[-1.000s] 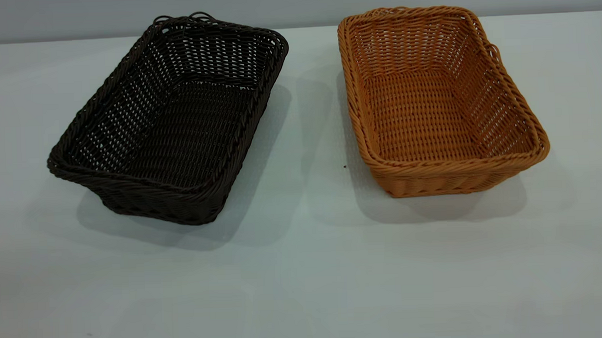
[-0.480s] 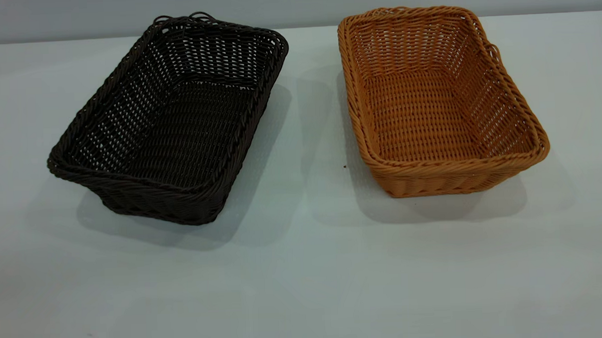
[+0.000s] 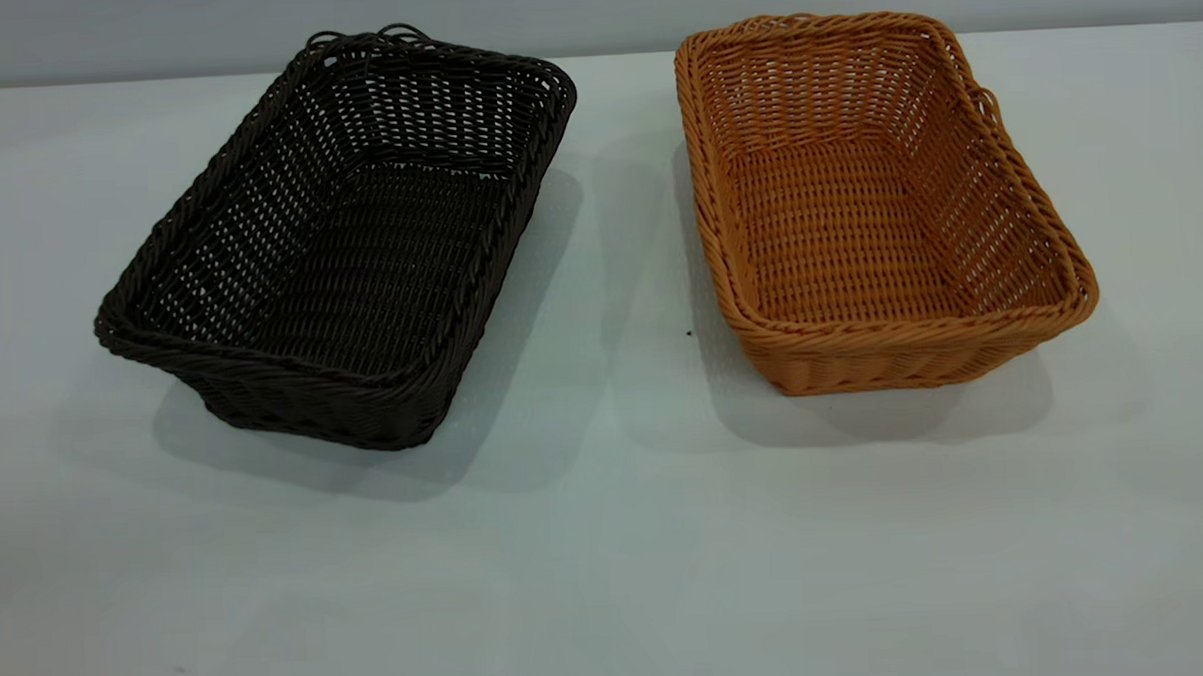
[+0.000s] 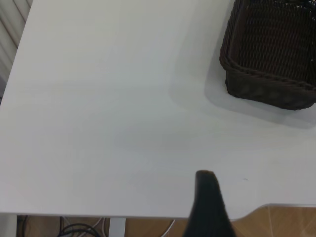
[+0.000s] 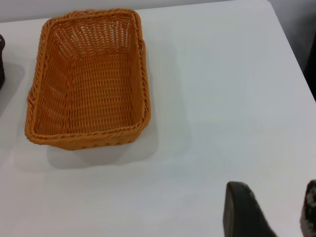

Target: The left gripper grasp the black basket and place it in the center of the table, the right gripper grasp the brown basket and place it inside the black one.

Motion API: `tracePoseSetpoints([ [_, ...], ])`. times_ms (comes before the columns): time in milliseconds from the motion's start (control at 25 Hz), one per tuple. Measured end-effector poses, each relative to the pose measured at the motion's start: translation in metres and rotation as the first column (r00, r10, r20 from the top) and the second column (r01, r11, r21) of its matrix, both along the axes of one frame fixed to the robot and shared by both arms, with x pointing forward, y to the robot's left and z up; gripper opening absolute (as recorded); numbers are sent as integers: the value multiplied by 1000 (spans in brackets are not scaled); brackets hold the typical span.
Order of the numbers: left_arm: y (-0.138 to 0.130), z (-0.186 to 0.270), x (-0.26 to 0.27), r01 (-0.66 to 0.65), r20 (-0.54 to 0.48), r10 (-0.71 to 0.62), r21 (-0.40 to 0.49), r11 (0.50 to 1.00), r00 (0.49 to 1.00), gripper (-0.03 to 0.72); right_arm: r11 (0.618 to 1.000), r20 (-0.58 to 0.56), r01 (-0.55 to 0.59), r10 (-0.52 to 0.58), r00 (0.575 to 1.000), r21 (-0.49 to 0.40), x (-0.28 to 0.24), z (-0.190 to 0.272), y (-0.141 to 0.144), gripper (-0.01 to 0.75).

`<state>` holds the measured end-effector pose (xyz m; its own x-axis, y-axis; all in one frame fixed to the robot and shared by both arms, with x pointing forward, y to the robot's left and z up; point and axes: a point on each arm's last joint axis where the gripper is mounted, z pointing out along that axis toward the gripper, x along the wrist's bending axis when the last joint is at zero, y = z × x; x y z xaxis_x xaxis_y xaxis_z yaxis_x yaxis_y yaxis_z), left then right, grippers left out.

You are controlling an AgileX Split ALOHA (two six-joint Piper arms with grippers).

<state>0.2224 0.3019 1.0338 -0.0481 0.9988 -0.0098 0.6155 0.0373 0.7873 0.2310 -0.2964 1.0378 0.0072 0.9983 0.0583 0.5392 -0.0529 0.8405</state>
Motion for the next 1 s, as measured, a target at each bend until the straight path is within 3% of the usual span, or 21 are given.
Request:
tracePoseSetpoints([
  [680,0,0,1,0,-4,0,0,1000,1000,475,998,3,-37,37,999,57,0,1,6,255],
  [800,0,9,8,0,-34,0,-1,1000,999,475,997,25,-39,37,999,61,1,2,6,333],
  [1000,0,36,45,-5,-77,3,-21,1000,997,475,997,67,-37,32,997,64,1,8,6,568],
])
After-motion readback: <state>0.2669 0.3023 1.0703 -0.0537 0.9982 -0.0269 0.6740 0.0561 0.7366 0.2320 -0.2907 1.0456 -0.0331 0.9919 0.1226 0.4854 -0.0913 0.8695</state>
